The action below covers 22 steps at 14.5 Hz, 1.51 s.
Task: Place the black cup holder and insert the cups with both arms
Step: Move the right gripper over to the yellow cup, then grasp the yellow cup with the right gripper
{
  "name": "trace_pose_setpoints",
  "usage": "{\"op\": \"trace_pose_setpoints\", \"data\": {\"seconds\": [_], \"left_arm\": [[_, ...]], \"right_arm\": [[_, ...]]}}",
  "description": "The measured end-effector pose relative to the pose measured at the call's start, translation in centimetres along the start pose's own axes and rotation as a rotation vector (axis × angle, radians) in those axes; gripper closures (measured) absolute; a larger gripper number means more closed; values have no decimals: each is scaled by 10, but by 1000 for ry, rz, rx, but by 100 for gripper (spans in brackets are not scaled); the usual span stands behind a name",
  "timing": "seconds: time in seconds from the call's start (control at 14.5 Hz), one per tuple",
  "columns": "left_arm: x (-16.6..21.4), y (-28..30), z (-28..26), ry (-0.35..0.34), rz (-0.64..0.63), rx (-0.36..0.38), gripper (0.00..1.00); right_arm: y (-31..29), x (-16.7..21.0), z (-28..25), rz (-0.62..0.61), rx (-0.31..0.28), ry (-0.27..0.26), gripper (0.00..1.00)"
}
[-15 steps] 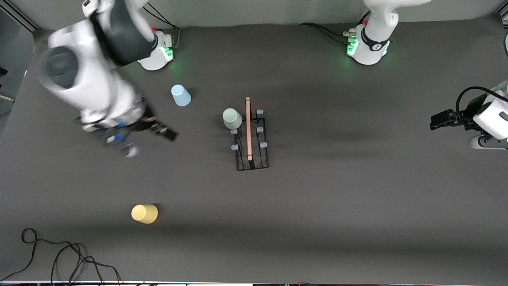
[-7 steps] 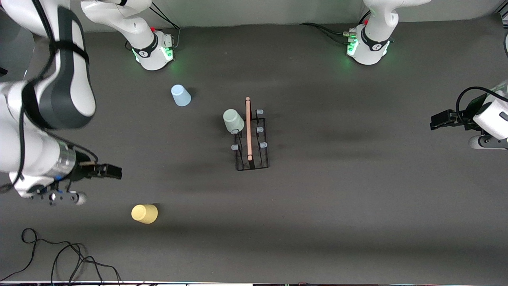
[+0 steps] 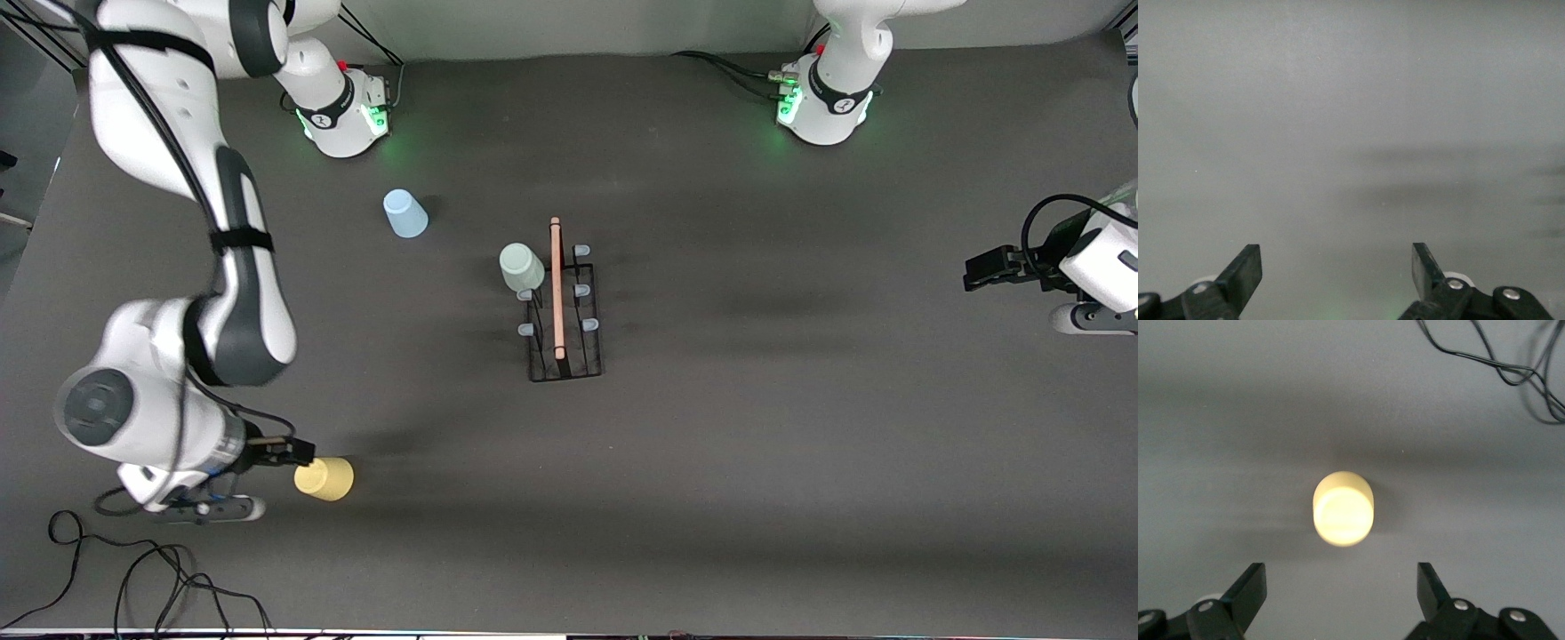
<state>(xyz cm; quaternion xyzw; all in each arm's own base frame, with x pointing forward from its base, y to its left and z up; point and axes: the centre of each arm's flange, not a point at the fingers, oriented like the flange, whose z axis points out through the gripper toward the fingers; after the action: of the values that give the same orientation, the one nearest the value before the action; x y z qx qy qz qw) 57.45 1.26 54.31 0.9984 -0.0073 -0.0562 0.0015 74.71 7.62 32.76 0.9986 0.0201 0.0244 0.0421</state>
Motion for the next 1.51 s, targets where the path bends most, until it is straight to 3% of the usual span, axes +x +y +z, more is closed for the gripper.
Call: {"op": "trace_pose_setpoints", "data": {"seconds": [0.41,0.76,0.89,0.96,1.1,1.51], "left_arm": [[0,0,1,-1,0,0,0],[0,0,1,-2,0,0,0],[0,0,1,-2,0,0,0],[0,0,1,-2,0,0,0],[0,0,1,-2,-1,0,0],[0,0,1,-3,-1,0,0]], "right_arm": [[6,3,88,-13,32,6,0],[5,-1,111,-18,28,-19,2],[4,2,104,-36,30,-3,25],[4,4,96,-43,32,10,33],[4,8,66,-51,44,22,33],[13,-31,-137,-80,113,-72,33]]}}
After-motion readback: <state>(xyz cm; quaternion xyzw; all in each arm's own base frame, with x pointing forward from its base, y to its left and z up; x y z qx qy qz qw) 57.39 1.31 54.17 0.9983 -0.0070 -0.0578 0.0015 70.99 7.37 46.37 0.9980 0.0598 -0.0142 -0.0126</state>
